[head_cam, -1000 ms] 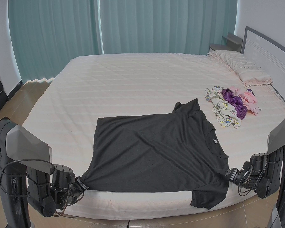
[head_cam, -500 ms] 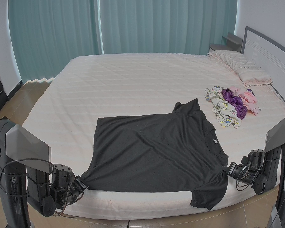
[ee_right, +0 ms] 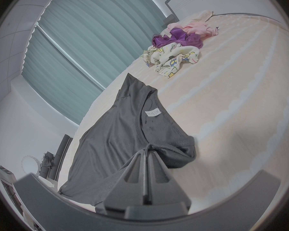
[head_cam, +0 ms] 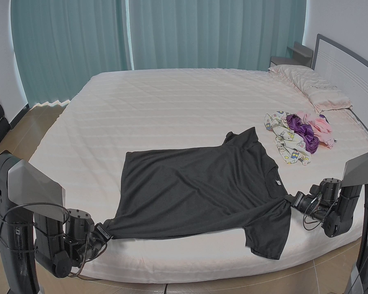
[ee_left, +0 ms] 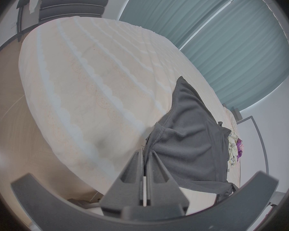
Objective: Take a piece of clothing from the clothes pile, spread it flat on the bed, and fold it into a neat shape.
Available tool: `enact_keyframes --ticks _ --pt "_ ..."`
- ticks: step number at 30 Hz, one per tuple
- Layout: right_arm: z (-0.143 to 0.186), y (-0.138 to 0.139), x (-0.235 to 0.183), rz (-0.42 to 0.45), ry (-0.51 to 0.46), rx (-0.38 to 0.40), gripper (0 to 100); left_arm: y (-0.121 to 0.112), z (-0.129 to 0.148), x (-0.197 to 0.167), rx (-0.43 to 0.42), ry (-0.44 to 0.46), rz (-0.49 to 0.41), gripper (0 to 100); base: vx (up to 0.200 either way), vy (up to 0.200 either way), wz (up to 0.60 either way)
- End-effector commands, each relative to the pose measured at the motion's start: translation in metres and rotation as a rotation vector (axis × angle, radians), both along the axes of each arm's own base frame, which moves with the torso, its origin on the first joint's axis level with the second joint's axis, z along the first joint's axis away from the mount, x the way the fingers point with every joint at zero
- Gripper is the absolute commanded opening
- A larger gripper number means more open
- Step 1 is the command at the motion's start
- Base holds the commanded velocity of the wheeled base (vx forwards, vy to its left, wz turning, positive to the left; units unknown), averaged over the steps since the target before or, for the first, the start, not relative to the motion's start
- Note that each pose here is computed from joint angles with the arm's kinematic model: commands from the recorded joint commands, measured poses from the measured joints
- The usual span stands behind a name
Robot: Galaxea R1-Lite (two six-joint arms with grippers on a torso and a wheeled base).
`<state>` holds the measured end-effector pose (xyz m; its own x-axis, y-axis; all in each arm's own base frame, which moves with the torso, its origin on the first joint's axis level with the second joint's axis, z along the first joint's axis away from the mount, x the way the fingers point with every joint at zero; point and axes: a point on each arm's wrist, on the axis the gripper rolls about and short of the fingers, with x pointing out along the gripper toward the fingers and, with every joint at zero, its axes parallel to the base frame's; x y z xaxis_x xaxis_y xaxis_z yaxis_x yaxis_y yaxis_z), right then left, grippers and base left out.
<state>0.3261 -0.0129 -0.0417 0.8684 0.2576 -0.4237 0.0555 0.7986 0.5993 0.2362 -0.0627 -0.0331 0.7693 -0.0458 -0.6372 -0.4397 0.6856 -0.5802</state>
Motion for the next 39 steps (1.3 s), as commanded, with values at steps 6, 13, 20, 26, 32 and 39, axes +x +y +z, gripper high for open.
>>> enact_keyframes --ticks 6,13,20,26,32,39 --pt "0.001 0.001 0.025 0.023 -0.009 -0.019 100 -0.001 -0.006 0.005 0.0 0.002 0.002 0 0.0 0.0 0.0" --pt "0.004 -0.013 0.021 -0.02 -0.005 -0.02 100 -0.001 -0.007 0.004 0.0 0.006 0.002 0 0.0 0.0 0.0" --pt "0.018 -0.018 -0.022 -0.074 0.084 0.045 100 -0.001 -0.008 0.004 0.0 0.008 0.002 0 0.0 0.0 0.0" --pt "0.013 0.003 -0.074 -0.033 0.233 0.129 100 -0.001 -0.008 0.004 -0.001 0.009 0.003 0 0.0 0.0 0.0" --pt "-0.002 0.02 -0.111 0.037 0.371 0.11 100 0.0 -0.008 0.004 -0.001 0.009 0.004 0 0.0 0.0 0.0" --pt "-0.002 0.035 -0.115 0.084 0.386 0.062 100 0.0 -0.008 0.004 -0.001 0.009 0.004 0 0.0 0.0 0.0"
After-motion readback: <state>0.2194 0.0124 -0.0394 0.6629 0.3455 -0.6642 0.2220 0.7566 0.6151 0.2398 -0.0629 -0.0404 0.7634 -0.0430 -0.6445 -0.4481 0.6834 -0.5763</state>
